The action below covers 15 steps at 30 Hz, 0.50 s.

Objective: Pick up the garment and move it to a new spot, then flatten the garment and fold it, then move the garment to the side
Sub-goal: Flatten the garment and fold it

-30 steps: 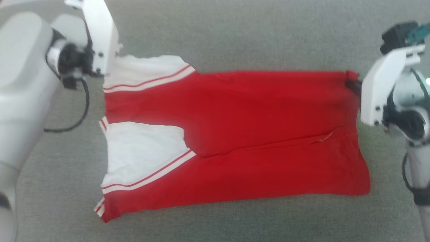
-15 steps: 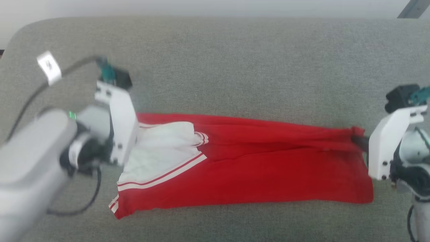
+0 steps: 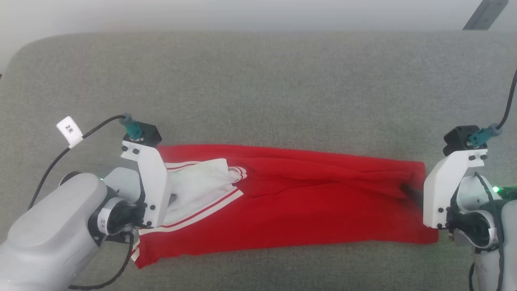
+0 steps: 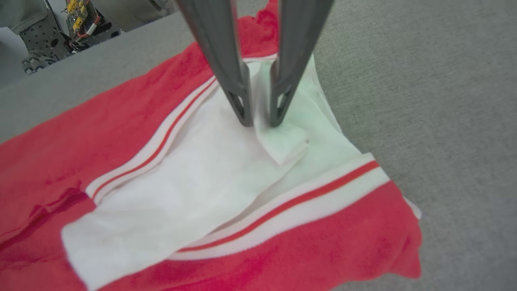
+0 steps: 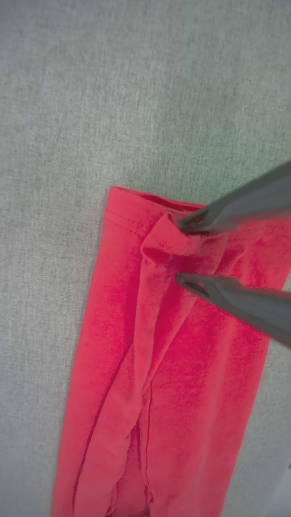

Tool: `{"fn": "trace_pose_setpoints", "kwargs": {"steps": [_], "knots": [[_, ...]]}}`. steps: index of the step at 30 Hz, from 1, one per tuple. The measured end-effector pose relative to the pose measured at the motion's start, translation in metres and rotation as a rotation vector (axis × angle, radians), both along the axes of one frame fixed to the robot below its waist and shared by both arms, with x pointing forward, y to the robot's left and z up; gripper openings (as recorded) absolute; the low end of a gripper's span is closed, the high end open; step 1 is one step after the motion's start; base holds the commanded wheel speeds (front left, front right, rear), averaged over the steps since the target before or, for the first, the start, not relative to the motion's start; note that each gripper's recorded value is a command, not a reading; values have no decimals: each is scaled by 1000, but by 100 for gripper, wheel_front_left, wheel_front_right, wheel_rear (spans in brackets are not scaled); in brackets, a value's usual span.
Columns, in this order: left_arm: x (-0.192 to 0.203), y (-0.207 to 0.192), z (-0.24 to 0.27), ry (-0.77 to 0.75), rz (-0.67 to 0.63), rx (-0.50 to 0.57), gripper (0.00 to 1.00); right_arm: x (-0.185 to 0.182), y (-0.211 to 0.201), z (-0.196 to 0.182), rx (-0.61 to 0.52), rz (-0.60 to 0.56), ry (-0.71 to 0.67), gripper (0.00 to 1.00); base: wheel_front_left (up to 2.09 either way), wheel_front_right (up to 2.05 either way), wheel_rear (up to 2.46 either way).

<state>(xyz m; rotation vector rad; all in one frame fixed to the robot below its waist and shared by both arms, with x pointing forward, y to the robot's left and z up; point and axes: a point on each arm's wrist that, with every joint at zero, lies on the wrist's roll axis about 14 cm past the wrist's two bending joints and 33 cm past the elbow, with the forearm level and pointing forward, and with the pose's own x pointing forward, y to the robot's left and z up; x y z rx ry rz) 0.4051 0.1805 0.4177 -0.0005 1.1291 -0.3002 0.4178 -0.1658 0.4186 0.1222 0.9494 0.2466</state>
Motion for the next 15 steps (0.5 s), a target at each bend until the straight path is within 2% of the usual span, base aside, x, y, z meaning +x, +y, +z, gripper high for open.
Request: {"fn": "trace_pose_setpoints", "kwargs": {"steps": [9,15], "knots": [[3,8,27,-212,48,-34,100,0,-3,23,24,-23,-100,100,0,0,0],[-4,26,49,-426,104,-43,100,-2,-8,40,58,-65,-180,100,0,0,0]]}}
